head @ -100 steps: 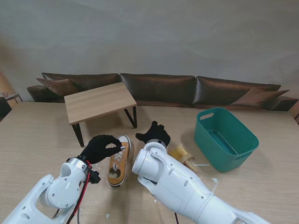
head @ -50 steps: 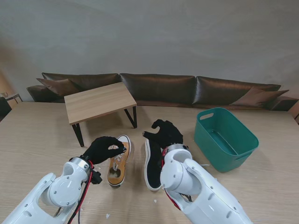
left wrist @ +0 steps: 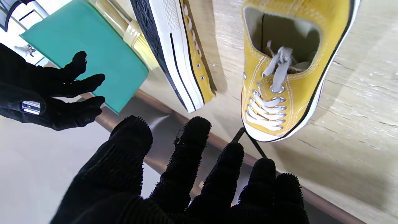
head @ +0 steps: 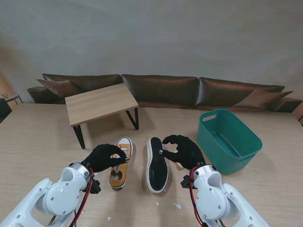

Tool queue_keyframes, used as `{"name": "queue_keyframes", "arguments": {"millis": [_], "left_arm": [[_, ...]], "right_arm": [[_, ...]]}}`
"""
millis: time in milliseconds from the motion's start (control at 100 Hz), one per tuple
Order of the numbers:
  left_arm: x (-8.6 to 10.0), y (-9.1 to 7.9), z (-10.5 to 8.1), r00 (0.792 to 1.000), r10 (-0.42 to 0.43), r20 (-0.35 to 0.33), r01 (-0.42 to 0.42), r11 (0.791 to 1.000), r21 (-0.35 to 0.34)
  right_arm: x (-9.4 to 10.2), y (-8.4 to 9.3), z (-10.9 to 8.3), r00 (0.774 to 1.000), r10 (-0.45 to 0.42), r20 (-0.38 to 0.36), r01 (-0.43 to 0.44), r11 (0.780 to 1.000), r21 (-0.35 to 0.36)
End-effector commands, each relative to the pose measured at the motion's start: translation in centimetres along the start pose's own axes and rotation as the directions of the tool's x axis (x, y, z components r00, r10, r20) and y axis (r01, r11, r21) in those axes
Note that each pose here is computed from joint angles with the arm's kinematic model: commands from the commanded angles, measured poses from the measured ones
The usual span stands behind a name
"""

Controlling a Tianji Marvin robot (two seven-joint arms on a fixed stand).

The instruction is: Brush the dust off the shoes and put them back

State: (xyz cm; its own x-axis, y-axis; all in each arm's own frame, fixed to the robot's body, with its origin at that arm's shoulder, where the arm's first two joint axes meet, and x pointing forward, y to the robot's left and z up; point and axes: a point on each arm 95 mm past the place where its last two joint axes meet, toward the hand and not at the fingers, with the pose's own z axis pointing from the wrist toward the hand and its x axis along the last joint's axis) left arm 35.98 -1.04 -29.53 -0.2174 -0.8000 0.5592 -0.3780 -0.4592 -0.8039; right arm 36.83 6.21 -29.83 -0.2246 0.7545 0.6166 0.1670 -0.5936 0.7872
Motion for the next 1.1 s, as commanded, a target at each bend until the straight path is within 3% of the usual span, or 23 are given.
{"name": "queue_keyframes", "arguments": {"millis": [0,180,300,430,800,1010,1090], "left_arm": [[0.3,0.2,-0.5,1.000,0.011,0.003,-0.011,0.999,-0.040],[1.0,-0.3,-2.1,0.991,0.131,0.002,-0.130,0.986,-0.102],[1.3,-0.5,-3.4,0.963,0.270,-0.003,-0.266,0.950,-0.165],[1.2,-0.2,-4.1,0.930,0.368,0.000,-0.361,0.910,-0.204],[-0.4,1.7,-3.4,0.867,0.498,0.030,-0.472,0.838,-0.275],[-1.5,2.7,-2.7,0.838,0.542,0.058,-0.505,0.812,-0.292],[-1.9,3.2,-2.2,0.841,0.536,0.070,-0.498,0.819,-0.283]], "right_arm": [[-0.2,-0.1,-0.7,1.000,-0.006,-0.001,0.006,1.000,0.002],[-0.7,0.0,-1.3,0.999,0.039,0.007,-0.038,0.999,-0.023],[-0.6,-0.1,-1.4,0.998,0.061,0.014,-0.061,0.998,-0.019],[-0.6,-0.4,-1.6,0.995,0.094,0.018,-0.093,0.996,-0.016],[-0.7,-1.0,-2.0,0.993,0.116,0.017,-0.116,0.993,0.010],[-0.8,-1.0,-2.0,0.992,0.125,0.028,-0.125,0.992,0.014],[-0.9,-1.1,-2.0,0.992,0.126,0.028,-0.127,0.992,0.017]]}}
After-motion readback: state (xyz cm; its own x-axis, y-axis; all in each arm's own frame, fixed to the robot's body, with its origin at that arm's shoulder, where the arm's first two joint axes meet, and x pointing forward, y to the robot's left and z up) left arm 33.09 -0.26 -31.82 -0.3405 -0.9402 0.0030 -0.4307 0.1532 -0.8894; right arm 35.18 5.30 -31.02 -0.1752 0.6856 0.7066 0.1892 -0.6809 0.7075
